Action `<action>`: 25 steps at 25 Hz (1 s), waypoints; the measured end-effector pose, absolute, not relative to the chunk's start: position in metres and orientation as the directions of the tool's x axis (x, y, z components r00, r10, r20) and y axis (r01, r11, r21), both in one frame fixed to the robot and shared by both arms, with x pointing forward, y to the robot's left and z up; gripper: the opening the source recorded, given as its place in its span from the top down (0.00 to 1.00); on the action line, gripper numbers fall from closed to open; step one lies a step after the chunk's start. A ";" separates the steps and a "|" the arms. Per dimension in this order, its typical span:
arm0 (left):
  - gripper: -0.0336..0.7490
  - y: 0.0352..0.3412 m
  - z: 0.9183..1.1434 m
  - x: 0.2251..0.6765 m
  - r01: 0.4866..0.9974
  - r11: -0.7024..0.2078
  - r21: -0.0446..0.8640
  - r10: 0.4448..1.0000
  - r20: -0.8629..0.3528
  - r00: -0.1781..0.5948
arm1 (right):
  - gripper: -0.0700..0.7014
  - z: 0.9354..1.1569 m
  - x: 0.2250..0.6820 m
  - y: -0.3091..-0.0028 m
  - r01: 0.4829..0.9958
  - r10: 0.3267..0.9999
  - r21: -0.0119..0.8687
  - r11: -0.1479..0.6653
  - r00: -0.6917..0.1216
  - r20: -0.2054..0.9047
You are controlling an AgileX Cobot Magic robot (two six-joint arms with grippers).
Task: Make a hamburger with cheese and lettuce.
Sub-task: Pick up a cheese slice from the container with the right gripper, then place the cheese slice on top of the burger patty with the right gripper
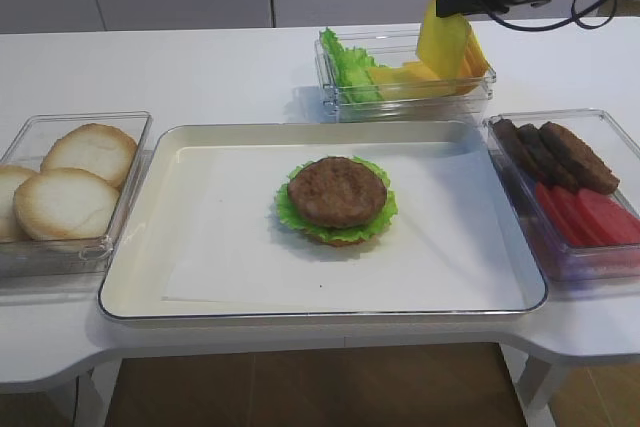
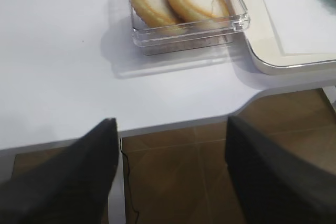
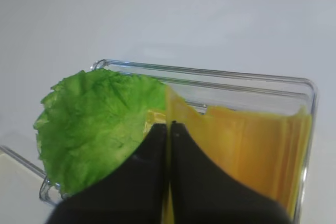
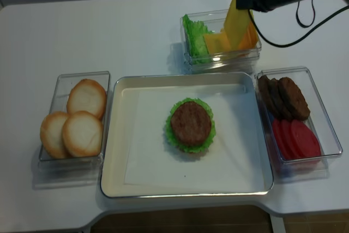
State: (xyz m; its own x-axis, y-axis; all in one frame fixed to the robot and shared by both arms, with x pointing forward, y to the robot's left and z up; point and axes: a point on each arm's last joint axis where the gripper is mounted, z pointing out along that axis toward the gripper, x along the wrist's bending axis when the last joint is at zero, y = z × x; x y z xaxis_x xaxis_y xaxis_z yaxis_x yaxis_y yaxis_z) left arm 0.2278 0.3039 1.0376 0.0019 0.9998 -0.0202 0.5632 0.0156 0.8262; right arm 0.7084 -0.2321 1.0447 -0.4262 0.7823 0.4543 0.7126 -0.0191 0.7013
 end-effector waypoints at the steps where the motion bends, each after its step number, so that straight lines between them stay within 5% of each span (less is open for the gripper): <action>1: 0.36 0.304 1.038 0.228 0.563 0.016 0.826 1.000 -0.020 0.002 | 0.90 1.045 0.709 -0.232 0.712 0.783 0.702 -0.020 -0.426 0.453; 10: 0.36 0.304 1.038 0.228 0.563 0.016 0.826 1.000 -0.020 0.002 | 0.90 1.049 0.706 -0.230 0.720 0.764 0.693 -0.039 -0.426 0.485; 25: 0.36 0.304 1.038 0.228 0.563 0.016 0.826 1.000 -0.020 0.002 | 0.90 1.144 0.641 -0.232 0.715 0.772 0.698 0.034 -0.462 0.436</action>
